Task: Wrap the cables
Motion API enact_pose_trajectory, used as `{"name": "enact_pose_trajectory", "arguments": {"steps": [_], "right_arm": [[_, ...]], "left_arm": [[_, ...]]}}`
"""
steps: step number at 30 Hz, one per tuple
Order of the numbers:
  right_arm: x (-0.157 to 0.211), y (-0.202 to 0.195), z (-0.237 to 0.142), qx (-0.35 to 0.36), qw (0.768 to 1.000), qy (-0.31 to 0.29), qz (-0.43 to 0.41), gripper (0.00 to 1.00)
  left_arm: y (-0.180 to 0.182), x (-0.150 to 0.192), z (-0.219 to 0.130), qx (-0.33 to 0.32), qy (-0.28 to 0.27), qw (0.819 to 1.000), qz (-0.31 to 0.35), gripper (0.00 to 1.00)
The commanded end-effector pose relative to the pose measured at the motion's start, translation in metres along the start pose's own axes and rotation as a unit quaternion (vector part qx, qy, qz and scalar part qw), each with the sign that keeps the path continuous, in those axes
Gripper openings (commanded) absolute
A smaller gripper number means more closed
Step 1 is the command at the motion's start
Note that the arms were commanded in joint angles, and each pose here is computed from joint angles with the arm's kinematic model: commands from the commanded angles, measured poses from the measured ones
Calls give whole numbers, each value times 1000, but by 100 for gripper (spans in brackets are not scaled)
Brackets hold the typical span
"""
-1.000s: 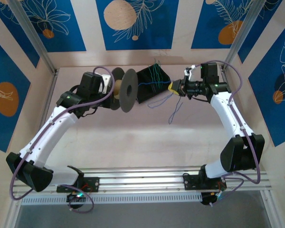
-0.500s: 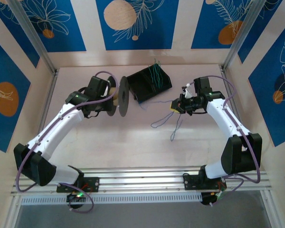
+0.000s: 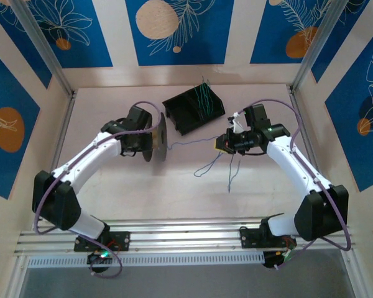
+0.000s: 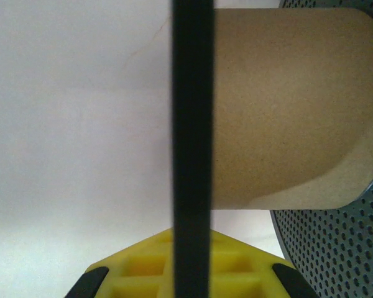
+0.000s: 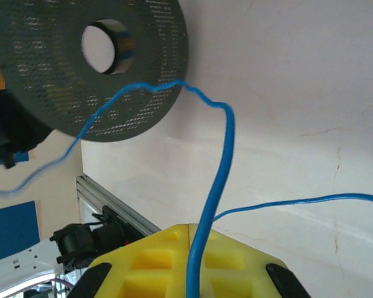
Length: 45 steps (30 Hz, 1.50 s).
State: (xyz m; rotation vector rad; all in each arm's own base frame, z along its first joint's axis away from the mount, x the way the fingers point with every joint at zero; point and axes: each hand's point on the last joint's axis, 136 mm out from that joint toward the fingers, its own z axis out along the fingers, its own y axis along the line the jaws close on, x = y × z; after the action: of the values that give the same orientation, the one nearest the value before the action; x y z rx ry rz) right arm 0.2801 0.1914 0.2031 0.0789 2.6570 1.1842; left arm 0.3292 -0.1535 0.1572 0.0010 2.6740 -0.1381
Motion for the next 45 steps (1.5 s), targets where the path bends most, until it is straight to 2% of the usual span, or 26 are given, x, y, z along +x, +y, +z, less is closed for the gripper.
{"name": "enact_pose_trajectory", "arguments": {"steps": [1,5,7,9,17,24,28,31,35,45], "right_arm": [[11,6,1,-27,999,10,38,0],[14,-8,6,35,996,14,81,0],[20,-13,8,66,993,19,96,0],[28,-15,11,81,989,26,118,0],[61,4,13,68,972,70,212,0],[69,10,30,49,951,108,284,0],[70,7,41,55,936,126,324,0],[75,11,51,52,926,139,347,0],[79,6,62,63,908,148,387,0],[75,-3,81,98,861,160,473,0]], "left_arm": [[-10,-15,4,2,-29,1000,-13,9],[-18,-13,8,7,-25,1000,-12,36],[-20,-13,7,11,-24,1000,-14,44],[-21,-11,7,16,-21,1000,-16,45],[-23,-14,-18,40,-36,998,-24,54],[-37,-18,-38,119,-54,991,-41,56],[-30,-20,-48,119,-66,990,-48,58],[-19,-22,-54,117,-82,988,-54,70],[-8,-27,-64,120,-108,986,-52,100],[-18,-49,-56,146,-132,980,-13,100]]}}
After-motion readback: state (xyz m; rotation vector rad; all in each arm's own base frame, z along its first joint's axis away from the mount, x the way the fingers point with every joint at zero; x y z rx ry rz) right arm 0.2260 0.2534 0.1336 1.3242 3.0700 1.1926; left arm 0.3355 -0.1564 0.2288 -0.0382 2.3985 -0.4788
